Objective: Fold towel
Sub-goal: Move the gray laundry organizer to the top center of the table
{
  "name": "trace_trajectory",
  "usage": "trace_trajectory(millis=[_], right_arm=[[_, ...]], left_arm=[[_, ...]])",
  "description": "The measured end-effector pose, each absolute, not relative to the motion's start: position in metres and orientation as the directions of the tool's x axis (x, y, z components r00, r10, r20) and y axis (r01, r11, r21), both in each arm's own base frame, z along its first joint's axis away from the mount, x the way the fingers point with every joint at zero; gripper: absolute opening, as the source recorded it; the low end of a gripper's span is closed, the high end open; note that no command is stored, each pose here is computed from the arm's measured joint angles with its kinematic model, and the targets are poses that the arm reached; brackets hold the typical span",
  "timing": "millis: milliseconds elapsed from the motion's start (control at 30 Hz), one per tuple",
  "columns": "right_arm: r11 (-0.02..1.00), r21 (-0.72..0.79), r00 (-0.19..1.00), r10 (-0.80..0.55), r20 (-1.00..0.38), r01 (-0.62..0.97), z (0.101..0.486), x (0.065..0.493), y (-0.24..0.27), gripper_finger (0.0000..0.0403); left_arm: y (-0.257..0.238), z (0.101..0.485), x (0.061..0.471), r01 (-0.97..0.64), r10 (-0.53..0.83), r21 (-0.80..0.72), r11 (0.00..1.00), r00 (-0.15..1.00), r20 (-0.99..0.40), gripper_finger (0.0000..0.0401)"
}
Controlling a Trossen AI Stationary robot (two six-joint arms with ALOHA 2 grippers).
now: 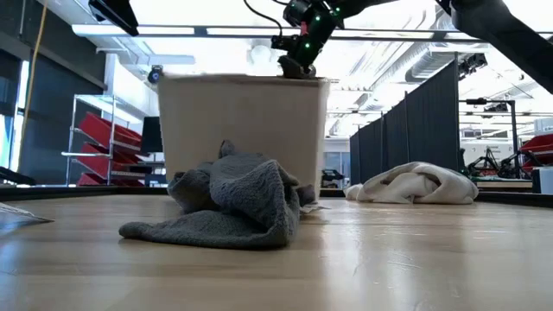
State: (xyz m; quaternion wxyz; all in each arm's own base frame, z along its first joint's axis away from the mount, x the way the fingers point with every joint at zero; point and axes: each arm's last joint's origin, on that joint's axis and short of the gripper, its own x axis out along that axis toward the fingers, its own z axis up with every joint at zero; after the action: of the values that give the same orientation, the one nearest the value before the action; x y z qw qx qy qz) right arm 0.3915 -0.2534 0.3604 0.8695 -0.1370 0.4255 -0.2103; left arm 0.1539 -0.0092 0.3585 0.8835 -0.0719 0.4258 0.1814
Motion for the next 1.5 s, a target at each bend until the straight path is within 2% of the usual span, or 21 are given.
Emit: trace_trajectory(millis=[233, 367, 500, 633, 767, 1000, 1233, 1500], right_arm=[[0.833, -0.501, 0.503, -0.544, -0.672, 0.232, 0.361, 0.391, -0.254, 0.0121], [0.799, -0.537, 0.438, -0.598, -0.671, 0.269, 0.374, 0.381, -0.244, 0.0141], [0.842, -0.455, 0.483, -0.539, -0.69, 0.289, 0.408, 0.357, -0.213, 0.0144], [0.875, -0.271, 0.524, -0.461, -0.716, 0.4, 0.431, 0.33, -0.195, 0.0144], [0.814, -0.18, 0.485, -0.489, -0.725, 0.552, 0.436, 0.312, -0.208, 0.0144], [0.757, -0.142, 0.409, -0.489, -0.771, 0.638, 0.416, 0.305, -0.243, 0.0144], [0.782, -0.124, 0.357, -0.412, -0.839, 0.611, 0.362, 0.328, -0.283, 0.0144], [0.812, -0.149, 0.372, -0.411, -0.832, 0.564, 0.336, 0.35, -0.296, 0.0144]], left_arm=[[-0.008, 0.359, 0.154, -0.391, 0.287, 0.053, 0.919, 0.569, -0.771, 0.0101], [-0.008, 0.359, 0.154, -0.391, 0.287, 0.054, 0.919, 0.569, -0.771, 0.0101], [-0.008, 0.359, 0.154, -0.391, 0.288, 0.056, 0.919, 0.566, -0.772, 0.0101], [-0.008, 0.358, 0.152, -0.383, 0.291, 0.073, 0.921, 0.552, -0.782, 0.0101], [-0.007, 0.358, 0.152, -0.361, 0.301, 0.104, 0.927, 0.549, -0.779, 0.0101], [-0.001, 0.36, 0.155, -0.373, 0.302, 0.087, 0.924, 0.568, -0.766, 0.0101], [0.002, 0.361, 0.158, -0.36, 0.289, 0.075, 0.93, 0.589, -0.755, 0.0101], [0.002, 0.361, 0.157, -0.397, 0.287, 0.043, 0.917, 0.582, -0.761, 0.0101]])
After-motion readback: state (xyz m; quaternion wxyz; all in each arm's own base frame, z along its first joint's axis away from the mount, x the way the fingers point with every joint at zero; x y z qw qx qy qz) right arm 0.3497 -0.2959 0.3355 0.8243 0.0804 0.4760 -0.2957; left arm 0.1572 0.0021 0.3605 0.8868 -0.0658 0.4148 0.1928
